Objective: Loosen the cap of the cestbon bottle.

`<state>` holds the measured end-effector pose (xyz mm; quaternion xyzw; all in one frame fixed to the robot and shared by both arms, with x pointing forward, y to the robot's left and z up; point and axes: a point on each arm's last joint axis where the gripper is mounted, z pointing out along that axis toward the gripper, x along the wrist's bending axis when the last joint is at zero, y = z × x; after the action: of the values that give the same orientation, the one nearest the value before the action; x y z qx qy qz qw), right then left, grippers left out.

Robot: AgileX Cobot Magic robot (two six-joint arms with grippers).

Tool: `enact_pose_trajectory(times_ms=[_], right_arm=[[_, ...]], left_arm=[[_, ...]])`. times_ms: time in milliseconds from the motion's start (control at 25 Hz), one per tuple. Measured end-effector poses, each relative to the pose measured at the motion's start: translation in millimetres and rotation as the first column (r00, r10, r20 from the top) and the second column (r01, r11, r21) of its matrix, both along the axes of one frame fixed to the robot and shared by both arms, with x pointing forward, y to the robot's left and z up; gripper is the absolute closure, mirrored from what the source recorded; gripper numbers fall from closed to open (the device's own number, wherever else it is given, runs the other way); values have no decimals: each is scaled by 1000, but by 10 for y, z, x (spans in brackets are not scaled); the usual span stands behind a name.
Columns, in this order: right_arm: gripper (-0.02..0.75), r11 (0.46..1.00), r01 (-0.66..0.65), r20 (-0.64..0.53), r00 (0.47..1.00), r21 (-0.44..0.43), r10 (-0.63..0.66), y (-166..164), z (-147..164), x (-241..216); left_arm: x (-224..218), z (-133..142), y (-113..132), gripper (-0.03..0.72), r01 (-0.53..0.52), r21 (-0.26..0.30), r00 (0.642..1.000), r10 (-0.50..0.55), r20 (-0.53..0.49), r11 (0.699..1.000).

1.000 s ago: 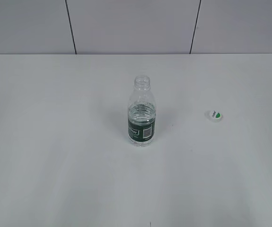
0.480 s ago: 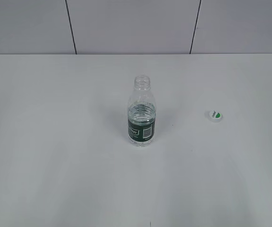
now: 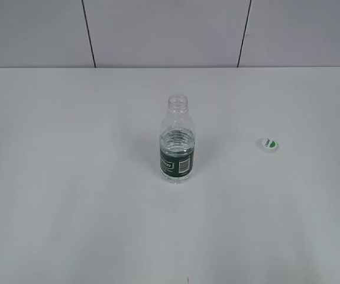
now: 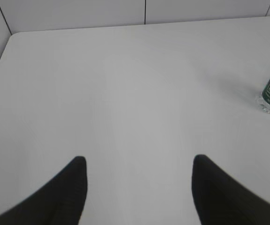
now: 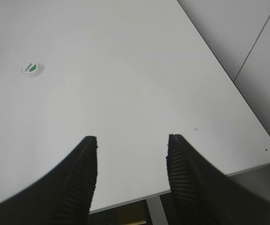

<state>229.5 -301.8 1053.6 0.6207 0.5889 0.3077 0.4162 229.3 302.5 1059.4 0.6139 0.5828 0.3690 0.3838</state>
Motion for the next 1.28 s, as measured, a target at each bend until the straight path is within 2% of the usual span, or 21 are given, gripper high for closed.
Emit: enact_pose_trajectory(times_ms=[1280], right_arm=[[365, 1000, 0, 0, 1000, 0, 0, 0, 0, 0]], left_arm=[[0, 0, 0, 279, 0, 0, 1000, 0, 0, 1000]])
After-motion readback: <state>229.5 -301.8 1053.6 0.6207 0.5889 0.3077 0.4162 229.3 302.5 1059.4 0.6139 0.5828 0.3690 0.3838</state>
